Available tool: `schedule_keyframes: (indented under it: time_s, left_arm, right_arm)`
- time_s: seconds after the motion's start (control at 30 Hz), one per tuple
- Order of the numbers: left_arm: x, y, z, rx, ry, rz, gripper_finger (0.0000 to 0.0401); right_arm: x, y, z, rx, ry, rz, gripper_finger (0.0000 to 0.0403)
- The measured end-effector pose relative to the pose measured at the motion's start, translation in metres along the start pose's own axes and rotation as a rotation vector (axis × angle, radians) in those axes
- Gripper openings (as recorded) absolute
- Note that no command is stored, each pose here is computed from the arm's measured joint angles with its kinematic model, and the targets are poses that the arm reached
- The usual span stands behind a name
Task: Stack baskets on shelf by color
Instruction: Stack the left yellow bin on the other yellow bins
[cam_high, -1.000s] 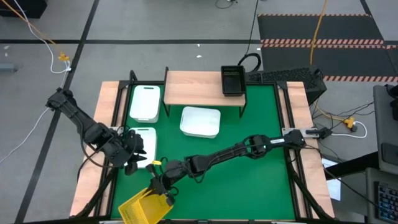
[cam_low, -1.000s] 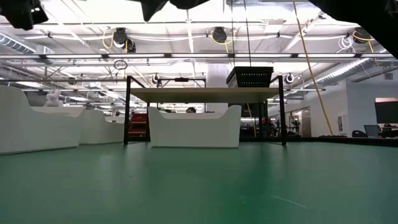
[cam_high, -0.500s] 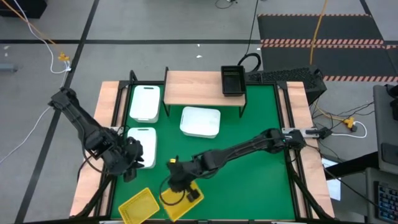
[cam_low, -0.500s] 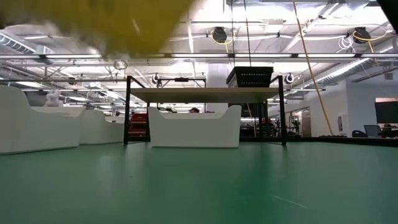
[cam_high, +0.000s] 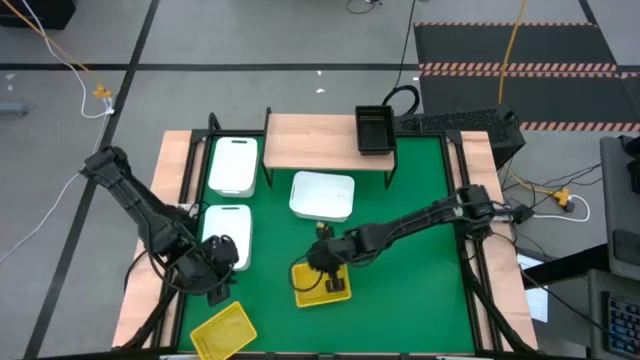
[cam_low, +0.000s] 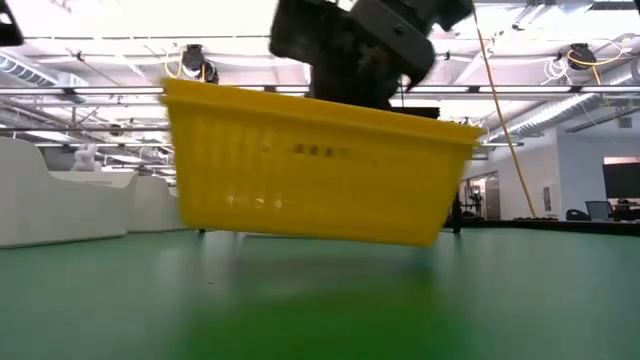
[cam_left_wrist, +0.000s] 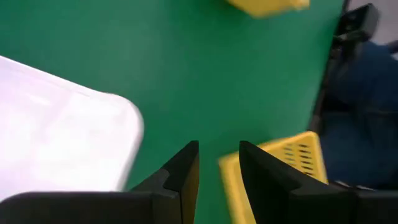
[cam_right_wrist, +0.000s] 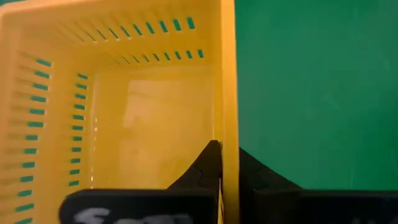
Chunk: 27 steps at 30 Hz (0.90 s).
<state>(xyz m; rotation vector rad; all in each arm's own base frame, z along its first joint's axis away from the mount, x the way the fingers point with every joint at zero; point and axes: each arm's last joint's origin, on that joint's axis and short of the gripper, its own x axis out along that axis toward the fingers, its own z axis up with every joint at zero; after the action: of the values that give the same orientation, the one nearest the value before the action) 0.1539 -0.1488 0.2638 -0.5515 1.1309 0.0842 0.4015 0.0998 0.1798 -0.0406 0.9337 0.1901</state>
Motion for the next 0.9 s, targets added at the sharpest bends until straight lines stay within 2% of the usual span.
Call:
schedule_keyframes:
  time_s: [0.17, 0.33, 0.47, 0.6, 0.67, 0.9]
  left_arm:
    - [0.012, -0.016, -0.008, -0.088, 0.122, -0.091, 0.0117]
    - [0.021, -0.024, -0.021, -0.212, 0.237, -0.077, 0.0117]
    - [0.032, -0.035, -0.033, -0.303, 0.294, -0.076, 0.0117]
    - [0.051, -0.047, -0.041, -0.311, 0.308, -0.098, 0.0117]
    - [0.061, -0.049, -0.043, -0.312, 0.312, -0.074, 0.0117]
    - [0.081, -0.035, -0.053, -0.375, 0.465, 0.156, 0.0117]
  right_arm:
    - [-0.012, -0.005, -0.009, 0.02, -0.084, 0.003, 0.0044]
    - [-0.025, -0.005, -0.016, 0.033, -0.174, 0.002, 0.0124]
    - [-0.042, -0.008, -0.025, 0.081, -0.239, -0.09, 0.017]
    - [-0.065, -0.011, -0.04, 0.129, -0.307, -0.182, 0.018]
    - [-0.077, -0.013, -0.049, 0.158, -0.339, -0.196, 0.0178]
    - [-0.104, -0.015, -0.084, 0.251, -0.487, -0.155, 0.0163]
